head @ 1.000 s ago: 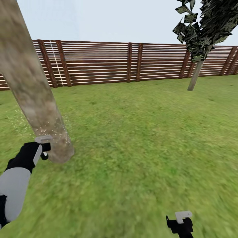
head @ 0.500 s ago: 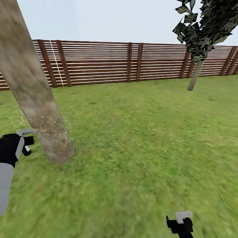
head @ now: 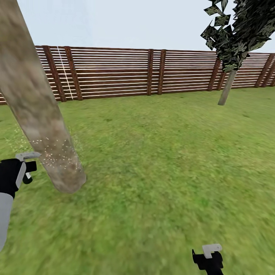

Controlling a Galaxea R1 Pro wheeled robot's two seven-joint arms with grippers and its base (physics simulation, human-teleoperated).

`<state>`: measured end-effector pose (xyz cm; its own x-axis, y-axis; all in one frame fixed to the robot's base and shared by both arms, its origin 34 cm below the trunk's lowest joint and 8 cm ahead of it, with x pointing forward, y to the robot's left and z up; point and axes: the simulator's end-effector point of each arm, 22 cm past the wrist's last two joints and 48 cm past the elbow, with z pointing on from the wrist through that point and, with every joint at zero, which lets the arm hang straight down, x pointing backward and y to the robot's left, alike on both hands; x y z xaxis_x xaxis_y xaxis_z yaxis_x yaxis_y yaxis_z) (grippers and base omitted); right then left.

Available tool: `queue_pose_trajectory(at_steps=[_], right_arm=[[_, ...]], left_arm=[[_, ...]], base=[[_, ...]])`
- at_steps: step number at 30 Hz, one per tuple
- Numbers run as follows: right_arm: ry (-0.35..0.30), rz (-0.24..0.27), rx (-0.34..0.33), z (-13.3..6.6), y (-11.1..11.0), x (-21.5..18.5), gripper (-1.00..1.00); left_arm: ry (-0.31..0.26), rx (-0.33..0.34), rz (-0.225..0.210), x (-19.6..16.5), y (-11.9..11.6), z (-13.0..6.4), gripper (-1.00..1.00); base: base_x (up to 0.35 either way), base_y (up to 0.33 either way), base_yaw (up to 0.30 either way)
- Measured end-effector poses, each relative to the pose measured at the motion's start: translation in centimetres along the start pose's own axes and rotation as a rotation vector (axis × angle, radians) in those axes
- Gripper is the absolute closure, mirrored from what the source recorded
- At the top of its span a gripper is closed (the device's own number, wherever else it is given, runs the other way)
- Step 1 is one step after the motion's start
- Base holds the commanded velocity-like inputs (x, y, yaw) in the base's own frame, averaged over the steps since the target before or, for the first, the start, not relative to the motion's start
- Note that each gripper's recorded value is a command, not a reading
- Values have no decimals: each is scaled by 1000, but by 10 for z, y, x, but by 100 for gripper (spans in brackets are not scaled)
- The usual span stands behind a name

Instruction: In the garden, pick up the pesticide atomizer on the floor and spray pesticide onto both trees until each tree trunk is fully covered.

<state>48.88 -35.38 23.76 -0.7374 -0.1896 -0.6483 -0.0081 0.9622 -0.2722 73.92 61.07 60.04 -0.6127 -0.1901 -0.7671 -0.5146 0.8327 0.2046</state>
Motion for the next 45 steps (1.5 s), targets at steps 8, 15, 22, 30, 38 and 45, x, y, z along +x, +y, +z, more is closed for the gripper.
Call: queue_pose_trajectory(at_steps=[8,15,22,30,38,45], right_arm=[[0,-1,-2,0,1,0,-100],[-5,0,-8,0,4,-2,-100],[-234,-246,-264,1,74,-101,-100],[-279,-476,-794,-49,180,-142,-100],[-231,-484,-875,-62,196,-129,-100],[-189,-519,-910,-67,201,-116,-100]], left_arm=[[58,9,57,75,-5,16,100],[56,181,152,167,-31,22,100],[32,586,510,285,-114,-7,100],[162,930,809,370,-180,-65,100],[249,917,867,387,-156,-62,100],[322,965,926,417,-158,-74,100]], base=[[-322,39,0],[-338,0,0],[-332,0,0],[-219,0,0],[0,0,0],[0,0,0]])
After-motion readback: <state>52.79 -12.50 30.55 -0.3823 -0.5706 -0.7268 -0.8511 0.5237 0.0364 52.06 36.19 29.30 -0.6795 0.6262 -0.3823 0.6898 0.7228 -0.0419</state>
